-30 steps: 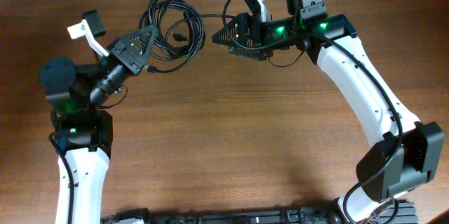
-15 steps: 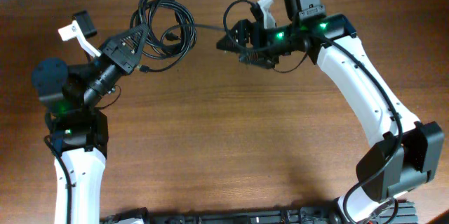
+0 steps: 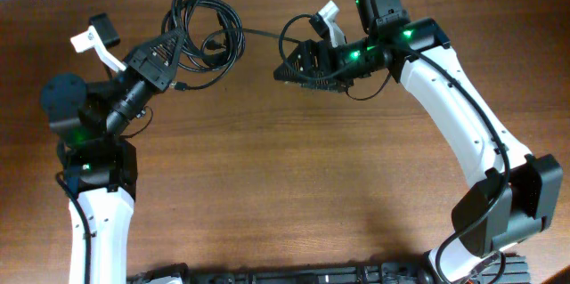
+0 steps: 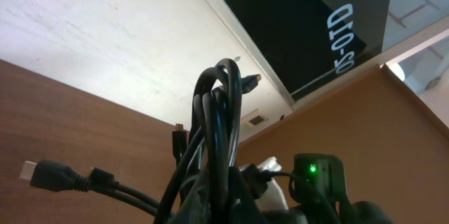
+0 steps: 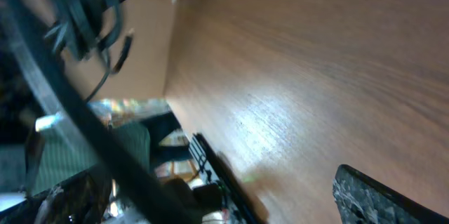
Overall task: Untangle cables
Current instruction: 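Release the cables from the right gripper and pull it back rightward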
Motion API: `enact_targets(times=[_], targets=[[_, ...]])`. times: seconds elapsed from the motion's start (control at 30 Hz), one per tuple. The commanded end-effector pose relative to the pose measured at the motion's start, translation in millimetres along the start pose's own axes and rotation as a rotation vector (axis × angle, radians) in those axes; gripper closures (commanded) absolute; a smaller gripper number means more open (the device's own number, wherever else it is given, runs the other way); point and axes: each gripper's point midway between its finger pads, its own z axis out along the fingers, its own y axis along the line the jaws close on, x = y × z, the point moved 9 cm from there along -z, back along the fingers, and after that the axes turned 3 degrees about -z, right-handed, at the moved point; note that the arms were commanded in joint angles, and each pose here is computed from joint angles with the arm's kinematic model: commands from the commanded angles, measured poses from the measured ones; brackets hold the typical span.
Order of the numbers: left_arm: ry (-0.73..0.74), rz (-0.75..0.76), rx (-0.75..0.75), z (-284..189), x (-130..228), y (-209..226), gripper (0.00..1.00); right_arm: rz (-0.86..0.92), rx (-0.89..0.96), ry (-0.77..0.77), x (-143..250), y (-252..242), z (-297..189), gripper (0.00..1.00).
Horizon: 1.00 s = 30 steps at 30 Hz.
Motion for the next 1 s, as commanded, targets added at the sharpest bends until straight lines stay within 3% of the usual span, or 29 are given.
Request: enact_targets(times=[0.0, 0.3, 0.47, 0.77, 0.97], targets=[[-0.022, 0.013, 0.009, -2.4, -5.5, -3.9, 1.0, -0.196, -0.084, 0.009, 1.1, 11.4, -1.7, 0.01], [-0.031, 0.017, 0.003, -2.5, -6.3, -3.5, 1.0, -0.578, -0.38, -0.012, 7.6, 33.9, -6.8, 0.01], [-0.099, 0.013, -0.04, -2.9, -11.9, 0.0, 1.0, -0.577, -0.381, -0.012, 7.6, 34.0, -6.8, 0.01], [-0.077, -0.09, -0.023, -1.5, -8.9, -1.6, 1.0, -0.503, -0.408, 0.023, 10.9, 40.1, -0.7, 0.01], [-0.028, -0.105, 0.008, 8.0, 3.3, -10.1, 1.0, -0.566, -0.497, 0.04, 14.0, 55.6, 9.5, 0.14]])
